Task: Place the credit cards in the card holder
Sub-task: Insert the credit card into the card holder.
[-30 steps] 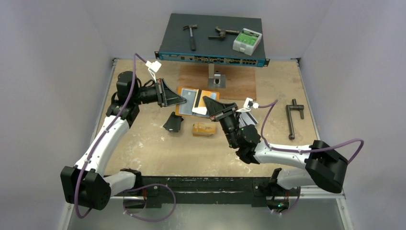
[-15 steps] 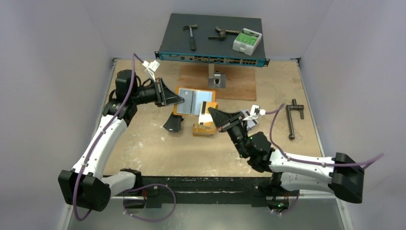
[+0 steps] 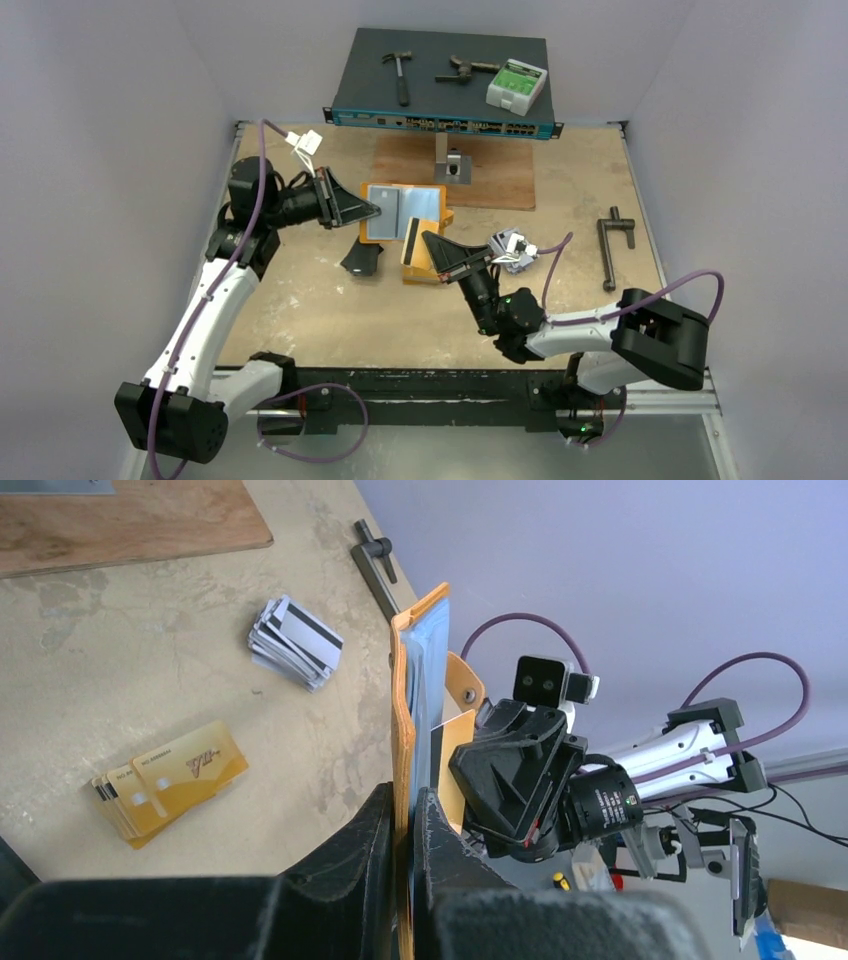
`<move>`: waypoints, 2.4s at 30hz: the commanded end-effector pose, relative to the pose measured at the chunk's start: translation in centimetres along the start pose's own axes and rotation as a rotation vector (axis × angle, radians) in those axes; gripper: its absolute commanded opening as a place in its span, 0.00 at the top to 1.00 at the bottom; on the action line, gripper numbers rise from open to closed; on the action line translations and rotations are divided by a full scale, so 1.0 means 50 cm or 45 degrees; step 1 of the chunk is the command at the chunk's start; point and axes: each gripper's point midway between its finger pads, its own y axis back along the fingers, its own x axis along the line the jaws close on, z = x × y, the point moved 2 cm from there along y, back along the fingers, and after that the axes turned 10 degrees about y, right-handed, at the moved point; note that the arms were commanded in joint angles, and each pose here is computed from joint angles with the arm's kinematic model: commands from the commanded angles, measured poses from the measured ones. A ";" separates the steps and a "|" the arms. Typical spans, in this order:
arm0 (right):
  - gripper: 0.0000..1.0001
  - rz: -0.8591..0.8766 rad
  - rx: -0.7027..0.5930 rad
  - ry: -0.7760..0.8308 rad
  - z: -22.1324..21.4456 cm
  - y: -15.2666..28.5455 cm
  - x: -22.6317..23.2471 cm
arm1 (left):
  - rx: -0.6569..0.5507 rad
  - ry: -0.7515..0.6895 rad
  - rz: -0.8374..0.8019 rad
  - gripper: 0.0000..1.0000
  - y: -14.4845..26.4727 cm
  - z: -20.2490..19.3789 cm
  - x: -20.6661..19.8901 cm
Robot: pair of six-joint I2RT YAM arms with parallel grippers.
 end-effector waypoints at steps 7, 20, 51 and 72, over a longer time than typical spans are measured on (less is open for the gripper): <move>1.00 0.373 -0.304 -0.391 0.145 -0.017 0.176 | -0.021 -0.008 -0.028 1.00 0.009 -0.011 -0.003; 1.00 0.286 -0.396 -0.190 0.153 -0.058 0.181 | -0.030 0.048 -0.078 1.00 0.012 -0.018 -0.015; 1.00 0.148 -0.409 -0.092 0.159 -0.063 0.144 | -0.039 0.051 -0.230 1.00 0.029 -0.017 -0.078; 1.00 0.139 -0.436 -0.104 0.163 -0.068 0.133 | -0.032 0.063 -0.239 1.00 0.032 -0.024 -0.080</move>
